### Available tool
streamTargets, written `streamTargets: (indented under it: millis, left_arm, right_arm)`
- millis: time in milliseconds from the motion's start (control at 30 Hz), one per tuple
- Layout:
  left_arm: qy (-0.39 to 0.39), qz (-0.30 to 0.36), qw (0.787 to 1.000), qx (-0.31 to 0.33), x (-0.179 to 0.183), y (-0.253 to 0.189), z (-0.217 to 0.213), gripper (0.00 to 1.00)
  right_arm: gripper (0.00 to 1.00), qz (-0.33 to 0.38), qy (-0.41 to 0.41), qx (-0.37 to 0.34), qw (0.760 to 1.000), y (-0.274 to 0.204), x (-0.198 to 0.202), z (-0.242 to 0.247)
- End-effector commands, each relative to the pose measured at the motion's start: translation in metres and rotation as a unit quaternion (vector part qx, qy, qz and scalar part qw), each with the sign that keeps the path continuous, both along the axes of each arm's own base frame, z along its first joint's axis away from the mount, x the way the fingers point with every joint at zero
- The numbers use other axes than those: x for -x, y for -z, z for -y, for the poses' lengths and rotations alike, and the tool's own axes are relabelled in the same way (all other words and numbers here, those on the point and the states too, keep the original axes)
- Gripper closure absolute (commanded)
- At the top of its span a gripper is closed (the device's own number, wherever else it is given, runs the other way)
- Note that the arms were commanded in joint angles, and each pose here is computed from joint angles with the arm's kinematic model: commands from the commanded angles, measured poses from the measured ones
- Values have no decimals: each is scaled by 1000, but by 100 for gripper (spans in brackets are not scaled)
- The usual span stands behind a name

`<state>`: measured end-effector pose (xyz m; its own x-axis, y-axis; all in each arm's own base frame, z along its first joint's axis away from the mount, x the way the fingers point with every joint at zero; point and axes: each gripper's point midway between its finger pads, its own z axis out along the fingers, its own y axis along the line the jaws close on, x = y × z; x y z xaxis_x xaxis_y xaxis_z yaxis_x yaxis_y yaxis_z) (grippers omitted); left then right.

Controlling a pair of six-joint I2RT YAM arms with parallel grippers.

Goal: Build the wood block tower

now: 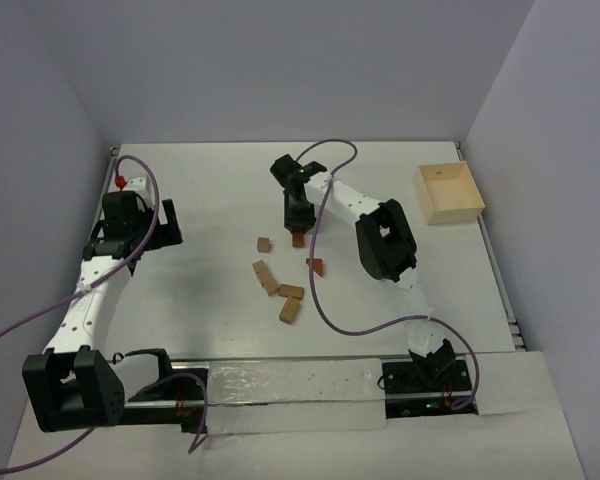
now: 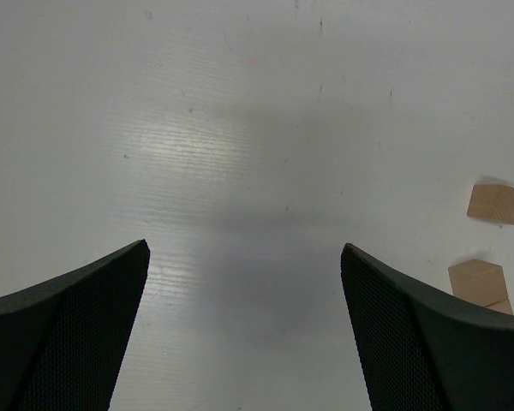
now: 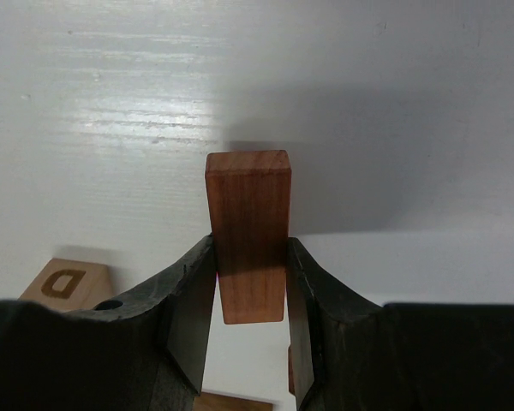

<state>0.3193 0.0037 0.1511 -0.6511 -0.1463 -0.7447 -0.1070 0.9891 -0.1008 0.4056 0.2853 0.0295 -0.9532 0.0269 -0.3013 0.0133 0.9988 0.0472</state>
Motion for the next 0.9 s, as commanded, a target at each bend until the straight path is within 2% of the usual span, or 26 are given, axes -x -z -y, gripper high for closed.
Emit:
streamTargets:
  millis: [0, 233, 367, 533, 567, 667, 867]
  left_arm:
    - [-2, 25, 1000, -4, -12, -16, -2, 1]
    - [-1, 25, 1000, -5, -12, -16, -2, 1]
    - [-1, 23, 1000, -5, -12, -15, -2, 1]
    - [-1, 23, 1000, -5, -12, -15, -2, 1]
    - [-1, 23, 1000, -5, -12, -15, -2, 1]
    - [0, 21, 1000, -5, -11, -14, -2, 1]
    - [5, 23, 1000, -8, -10, -16, -1, 1]
  right_arm:
    - [93, 11, 9, 11, 1000, 0, -8, -1]
    - [82, -2, 1, 15, 1000, 12, -3, -3]
    - [64, -9, -4, 13, 1000, 17, 1, -5]
    - [46, -11, -7, 14, 1000, 19, 4, -7]
    - [46, -11, -7, 14, 1000, 19, 4, -7]
    - [36, -14, -12, 11, 1000, 19, 6, -9]
    - [30, -10, -21, 2, 1000, 9, 13, -12]
